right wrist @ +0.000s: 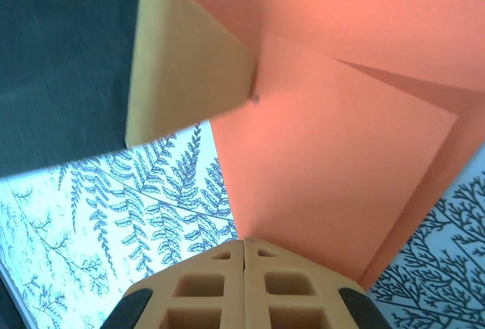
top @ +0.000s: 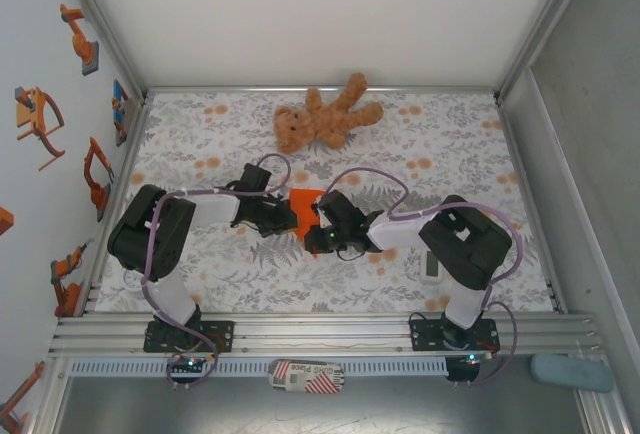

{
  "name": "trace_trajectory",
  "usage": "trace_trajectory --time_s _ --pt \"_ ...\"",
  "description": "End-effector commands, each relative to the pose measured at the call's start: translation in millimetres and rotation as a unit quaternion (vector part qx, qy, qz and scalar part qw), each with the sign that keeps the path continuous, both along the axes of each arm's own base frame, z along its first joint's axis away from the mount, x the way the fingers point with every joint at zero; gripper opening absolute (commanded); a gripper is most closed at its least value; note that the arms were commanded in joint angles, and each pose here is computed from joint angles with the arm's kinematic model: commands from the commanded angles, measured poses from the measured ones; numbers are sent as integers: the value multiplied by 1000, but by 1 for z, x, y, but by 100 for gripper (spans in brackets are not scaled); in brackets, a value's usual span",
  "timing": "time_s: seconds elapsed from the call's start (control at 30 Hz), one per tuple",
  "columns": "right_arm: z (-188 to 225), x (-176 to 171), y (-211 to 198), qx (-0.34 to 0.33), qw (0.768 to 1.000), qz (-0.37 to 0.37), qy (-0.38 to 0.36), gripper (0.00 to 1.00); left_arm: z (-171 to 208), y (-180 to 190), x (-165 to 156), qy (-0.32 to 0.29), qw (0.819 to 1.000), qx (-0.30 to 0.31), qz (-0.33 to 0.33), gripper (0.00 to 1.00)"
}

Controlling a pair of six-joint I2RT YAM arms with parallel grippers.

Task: Fold a paper plane with a square sheet of paper (pick it up from the middle)
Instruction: Third fold the triangle at the center of the table.

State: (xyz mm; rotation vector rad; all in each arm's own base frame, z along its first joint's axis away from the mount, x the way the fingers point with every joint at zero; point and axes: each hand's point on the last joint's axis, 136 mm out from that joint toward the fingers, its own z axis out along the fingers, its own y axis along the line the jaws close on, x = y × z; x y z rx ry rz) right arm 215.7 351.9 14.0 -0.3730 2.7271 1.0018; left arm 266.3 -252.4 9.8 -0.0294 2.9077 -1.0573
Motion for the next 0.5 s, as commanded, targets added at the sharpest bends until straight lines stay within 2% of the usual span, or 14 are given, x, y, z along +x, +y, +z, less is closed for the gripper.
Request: trace_trajectory --time_s 0.0,0.17,0.47 --pt "-60 -47 -61 -134 986 -11 98 0 -30 47 19 1 995 90 43 6" --pt "-60 -46 -60 -131 987 -15 97 0 -32 62 28 6 993 111 52 6" --pt "-55 -46 -58 -120 989 -10 91 0 -31 76 44 7 991 107 74 6"
